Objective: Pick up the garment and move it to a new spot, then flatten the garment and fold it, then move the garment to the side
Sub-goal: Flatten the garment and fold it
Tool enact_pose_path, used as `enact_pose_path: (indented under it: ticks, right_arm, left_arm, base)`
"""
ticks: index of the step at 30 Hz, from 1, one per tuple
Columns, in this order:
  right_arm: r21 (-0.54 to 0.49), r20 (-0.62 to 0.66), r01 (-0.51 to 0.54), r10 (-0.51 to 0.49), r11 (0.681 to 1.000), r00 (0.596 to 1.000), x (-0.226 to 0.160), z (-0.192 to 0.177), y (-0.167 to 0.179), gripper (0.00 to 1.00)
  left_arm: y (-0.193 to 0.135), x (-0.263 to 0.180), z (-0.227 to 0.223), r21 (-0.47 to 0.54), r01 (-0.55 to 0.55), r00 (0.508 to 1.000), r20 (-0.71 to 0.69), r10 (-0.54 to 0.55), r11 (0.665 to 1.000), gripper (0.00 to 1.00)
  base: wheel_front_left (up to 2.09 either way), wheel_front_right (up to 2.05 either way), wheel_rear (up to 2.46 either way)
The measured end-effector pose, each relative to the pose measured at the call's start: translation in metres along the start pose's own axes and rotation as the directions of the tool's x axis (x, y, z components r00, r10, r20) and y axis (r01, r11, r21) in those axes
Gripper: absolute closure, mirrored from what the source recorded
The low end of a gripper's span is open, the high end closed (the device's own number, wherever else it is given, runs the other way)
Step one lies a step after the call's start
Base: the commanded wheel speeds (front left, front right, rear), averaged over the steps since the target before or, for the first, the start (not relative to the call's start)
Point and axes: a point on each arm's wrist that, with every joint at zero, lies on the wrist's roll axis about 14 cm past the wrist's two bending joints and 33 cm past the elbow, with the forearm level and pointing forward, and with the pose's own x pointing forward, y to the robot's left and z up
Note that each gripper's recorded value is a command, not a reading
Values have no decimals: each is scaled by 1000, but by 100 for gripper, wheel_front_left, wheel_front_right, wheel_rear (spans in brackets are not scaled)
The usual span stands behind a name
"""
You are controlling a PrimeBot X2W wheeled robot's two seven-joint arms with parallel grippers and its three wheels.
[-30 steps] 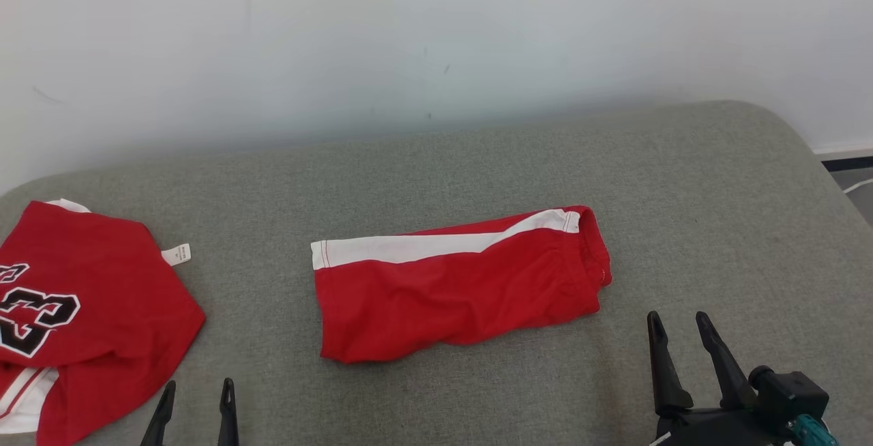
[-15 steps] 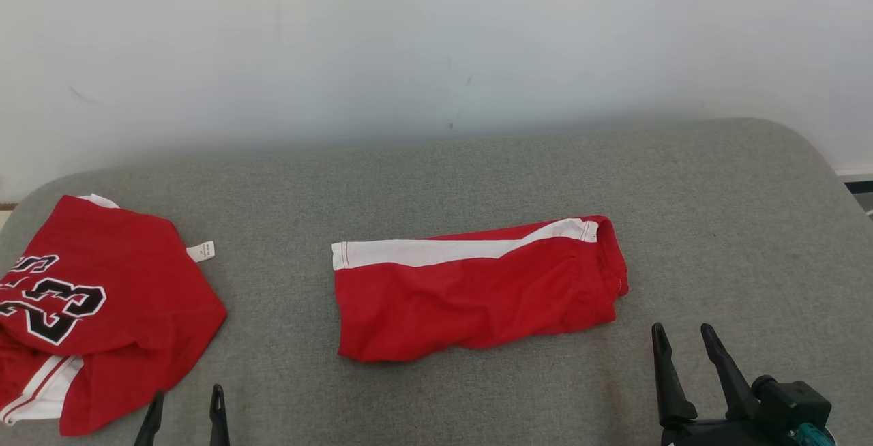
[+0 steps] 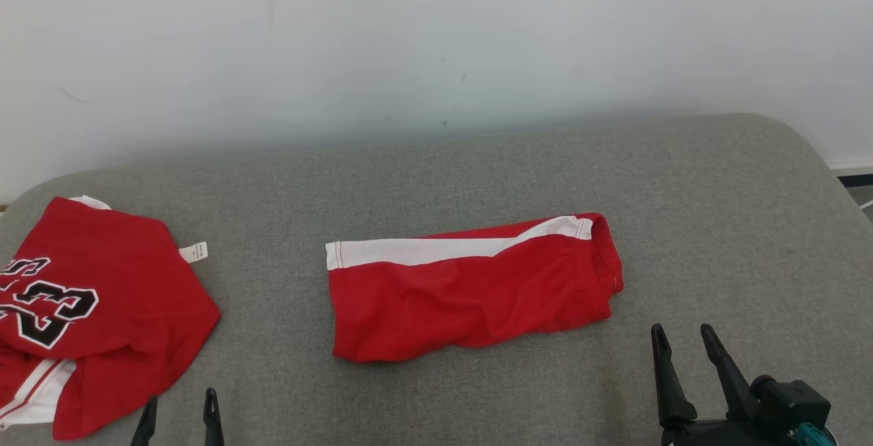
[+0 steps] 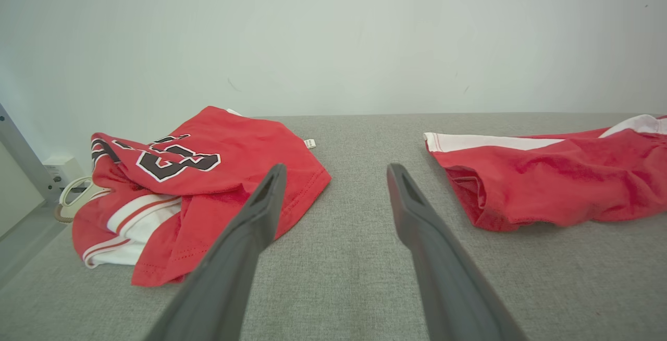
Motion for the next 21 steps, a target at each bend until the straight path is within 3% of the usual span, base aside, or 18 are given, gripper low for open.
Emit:
enact_pose_path:
  ticks: [21]
  right_arm:
    - [-3, -17, 11, -11, 1000, 1000, -1, -5, -3, 0]
  left_arm:
    - [-1, 2, -2, -10, 2, 1000, -3, -2, 1000, 0]
  base:
    - [0, 0, 0]
